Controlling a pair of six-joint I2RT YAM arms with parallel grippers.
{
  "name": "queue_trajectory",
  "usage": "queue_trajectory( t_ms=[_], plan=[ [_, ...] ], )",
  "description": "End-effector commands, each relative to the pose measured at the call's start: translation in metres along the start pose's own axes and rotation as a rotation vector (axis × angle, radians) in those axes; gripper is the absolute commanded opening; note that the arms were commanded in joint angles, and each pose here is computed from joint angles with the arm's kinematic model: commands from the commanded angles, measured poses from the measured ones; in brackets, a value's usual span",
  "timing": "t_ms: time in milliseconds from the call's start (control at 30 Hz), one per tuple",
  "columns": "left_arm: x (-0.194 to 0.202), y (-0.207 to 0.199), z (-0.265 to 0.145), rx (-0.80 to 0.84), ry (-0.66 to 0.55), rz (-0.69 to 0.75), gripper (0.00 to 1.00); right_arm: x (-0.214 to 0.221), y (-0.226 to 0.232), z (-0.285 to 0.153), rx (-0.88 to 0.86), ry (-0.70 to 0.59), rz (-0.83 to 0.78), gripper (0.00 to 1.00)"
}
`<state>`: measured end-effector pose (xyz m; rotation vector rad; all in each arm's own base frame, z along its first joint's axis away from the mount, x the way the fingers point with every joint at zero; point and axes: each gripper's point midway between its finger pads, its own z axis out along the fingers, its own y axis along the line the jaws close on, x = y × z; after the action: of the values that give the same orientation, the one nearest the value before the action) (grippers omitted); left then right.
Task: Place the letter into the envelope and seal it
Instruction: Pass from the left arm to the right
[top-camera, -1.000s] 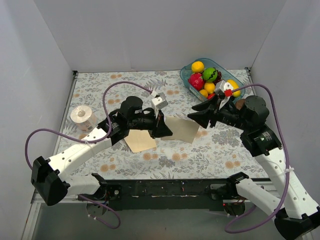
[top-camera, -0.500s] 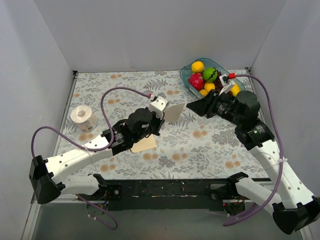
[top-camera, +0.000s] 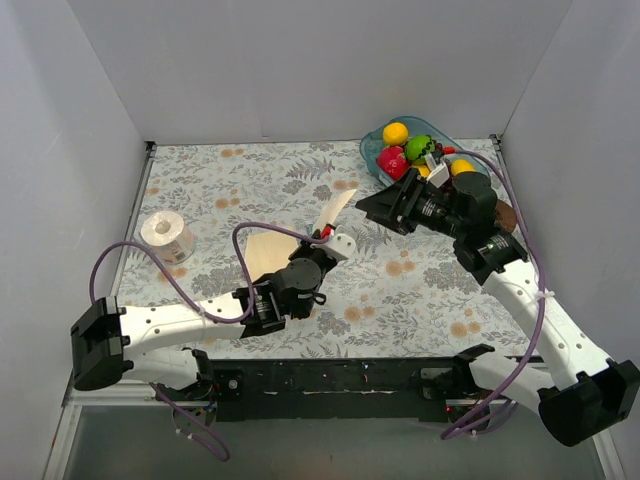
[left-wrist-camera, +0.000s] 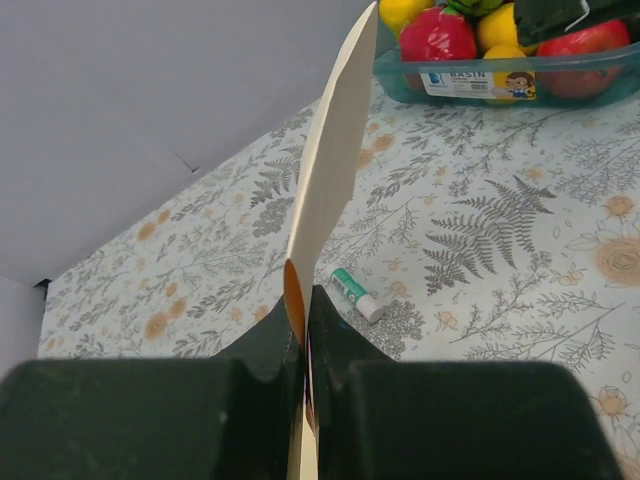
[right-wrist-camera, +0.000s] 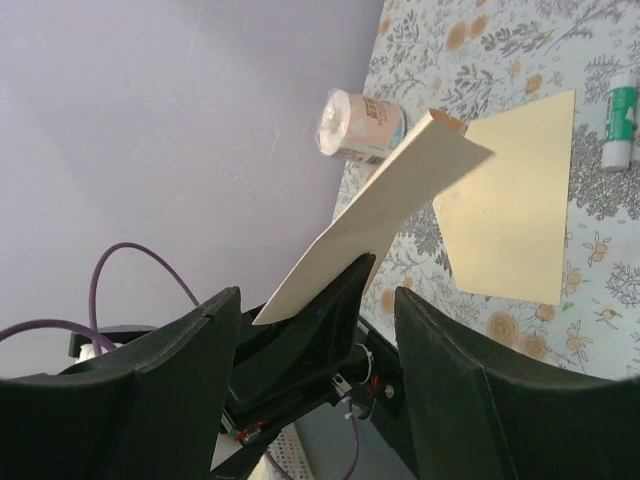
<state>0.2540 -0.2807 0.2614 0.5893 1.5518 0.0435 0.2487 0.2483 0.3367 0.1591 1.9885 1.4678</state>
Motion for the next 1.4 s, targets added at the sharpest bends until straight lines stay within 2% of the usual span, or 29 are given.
queue_trajectory(
  t_ms=[0,367,700,867,1000,1167,1200,1233,1267,1367],
  plan=[
    [-0.006,0.02,-0.003,-0.163,-0.057,0.11,0.0,0.006,0.011,0.005,-0.039,0.078,0.067,0.71],
    [-0.022,0.005,-0.004,-0.144,-0.124,0.193,0.0,0.01,0.003,0.006,-0.015,0.09,0.066,0.78],
    [-0.023,-0.015,-0.004,-0.113,-0.136,0.258,0.0,0.015,-0.017,0.018,0.01,0.114,0.082,0.74],
    [-0.024,-0.018,-0.005,-0.115,-0.144,0.282,0.0,0.017,-0.026,0.022,0.031,0.121,0.081,0.57],
    [-0.027,-0.023,-0.005,-0.109,-0.151,0.287,0.0,0.018,-0.031,0.025,0.036,0.122,0.076,0.49],
    [-0.023,-0.027,-0.006,-0.113,-0.15,0.321,0.02,0.017,-0.033,0.026,0.042,0.118,0.06,0.1],
    [-0.025,-0.026,-0.006,-0.122,-0.158,0.321,0.04,0.016,-0.035,0.026,0.048,0.117,0.046,0.03],
    [-0.025,-0.026,-0.007,-0.124,-0.16,0.321,0.08,0.017,-0.037,0.025,0.061,0.118,0.044,0.01],
    [-0.025,-0.025,-0.008,-0.129,-0.161,0.319,0.31,0.015,-0.039,0.025,0.071,0.112,0.034,0.01],
    [-0.038,-0.015,-0.012,-0.155,-0.185,0.252,0.76,0.007,-0.045,0.021,0.115,0.068,-0.015,0.01]
  ],
)
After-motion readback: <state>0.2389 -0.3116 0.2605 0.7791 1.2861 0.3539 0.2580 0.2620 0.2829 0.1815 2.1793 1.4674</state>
